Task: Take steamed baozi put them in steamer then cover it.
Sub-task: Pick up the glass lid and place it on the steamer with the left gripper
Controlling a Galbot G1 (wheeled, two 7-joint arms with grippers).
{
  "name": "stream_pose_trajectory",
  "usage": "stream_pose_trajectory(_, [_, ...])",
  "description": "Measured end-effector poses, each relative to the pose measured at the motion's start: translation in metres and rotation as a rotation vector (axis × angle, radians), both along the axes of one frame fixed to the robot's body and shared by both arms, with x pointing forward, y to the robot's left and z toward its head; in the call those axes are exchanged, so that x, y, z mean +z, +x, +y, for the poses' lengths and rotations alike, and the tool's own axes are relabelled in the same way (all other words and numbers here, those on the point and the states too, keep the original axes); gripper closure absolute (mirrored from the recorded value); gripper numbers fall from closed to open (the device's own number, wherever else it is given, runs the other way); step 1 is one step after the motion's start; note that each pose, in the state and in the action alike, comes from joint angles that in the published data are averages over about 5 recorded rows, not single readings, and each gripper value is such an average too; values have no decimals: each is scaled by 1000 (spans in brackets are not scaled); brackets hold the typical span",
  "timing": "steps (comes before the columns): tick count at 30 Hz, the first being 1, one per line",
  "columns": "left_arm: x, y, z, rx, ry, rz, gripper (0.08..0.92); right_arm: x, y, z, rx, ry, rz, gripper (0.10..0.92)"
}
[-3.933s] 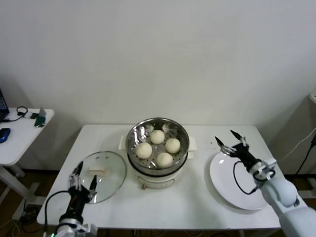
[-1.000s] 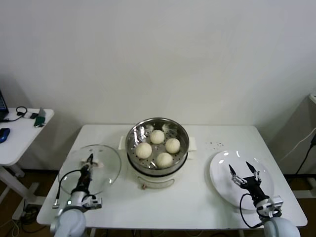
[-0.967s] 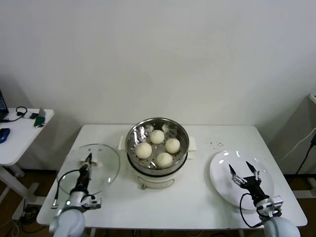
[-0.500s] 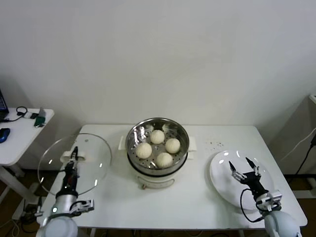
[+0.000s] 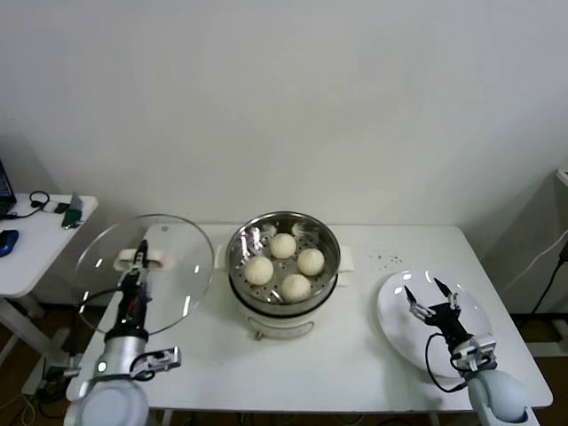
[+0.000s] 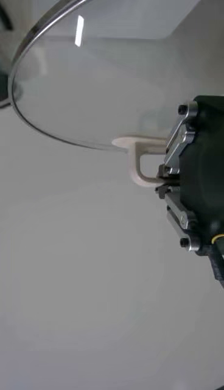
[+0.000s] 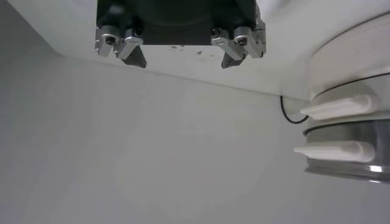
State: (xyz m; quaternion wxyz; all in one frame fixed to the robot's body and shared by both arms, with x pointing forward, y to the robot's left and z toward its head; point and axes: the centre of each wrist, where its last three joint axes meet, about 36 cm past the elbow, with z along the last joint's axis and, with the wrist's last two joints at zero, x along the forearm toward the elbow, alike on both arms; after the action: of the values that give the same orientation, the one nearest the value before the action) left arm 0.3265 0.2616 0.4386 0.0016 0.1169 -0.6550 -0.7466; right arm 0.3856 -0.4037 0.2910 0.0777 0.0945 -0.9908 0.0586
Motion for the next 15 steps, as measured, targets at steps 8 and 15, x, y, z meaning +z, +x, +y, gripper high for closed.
stream_pose_trajectory(8, [16,22,-47,-37,-58,21,854,-3,5,1,2,-10,5,200])
stream_pose_trajectory(15, [20,44,-94,-73,-107,59,854,-6,4,-3,-7,-23,10,200])
